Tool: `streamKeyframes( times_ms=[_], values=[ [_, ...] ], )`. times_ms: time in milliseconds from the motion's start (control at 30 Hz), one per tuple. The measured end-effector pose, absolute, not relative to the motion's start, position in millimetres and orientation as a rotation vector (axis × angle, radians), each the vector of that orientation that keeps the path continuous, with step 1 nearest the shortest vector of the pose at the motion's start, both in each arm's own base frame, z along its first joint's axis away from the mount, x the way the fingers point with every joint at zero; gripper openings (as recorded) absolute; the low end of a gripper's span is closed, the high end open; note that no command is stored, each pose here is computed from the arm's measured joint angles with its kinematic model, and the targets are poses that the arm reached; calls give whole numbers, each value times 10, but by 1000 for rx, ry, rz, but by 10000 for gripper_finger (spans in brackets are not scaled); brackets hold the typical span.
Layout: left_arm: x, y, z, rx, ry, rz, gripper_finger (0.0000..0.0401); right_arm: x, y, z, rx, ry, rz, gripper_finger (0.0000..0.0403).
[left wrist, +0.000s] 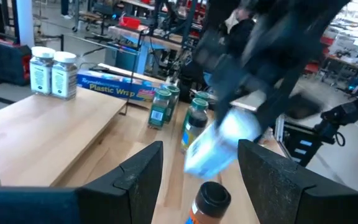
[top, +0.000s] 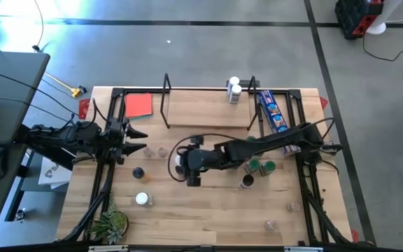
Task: Shelf spices
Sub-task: Put the top white seasoning bottle on the shelf aligned with the other white seasoning bottles
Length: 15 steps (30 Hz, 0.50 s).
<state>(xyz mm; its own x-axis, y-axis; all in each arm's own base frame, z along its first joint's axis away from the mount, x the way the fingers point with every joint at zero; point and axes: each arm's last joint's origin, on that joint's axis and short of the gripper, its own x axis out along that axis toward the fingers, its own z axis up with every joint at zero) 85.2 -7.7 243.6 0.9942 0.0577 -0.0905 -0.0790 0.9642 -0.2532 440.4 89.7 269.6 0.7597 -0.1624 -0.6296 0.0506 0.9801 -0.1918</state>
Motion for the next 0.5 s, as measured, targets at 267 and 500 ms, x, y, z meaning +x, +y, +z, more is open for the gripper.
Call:
streamKeyframes(
  times_ms=[267, 500],
  values=[
    [886, -89, 2375, -271, 65, 67, 202, 4030, 473, 2197, 6, 646, -242, 191],
    [887, -84, 2390, -273, 48, 80, 202, 3834, 304, 1962, 91, 676, -246, 191]
  ],
)
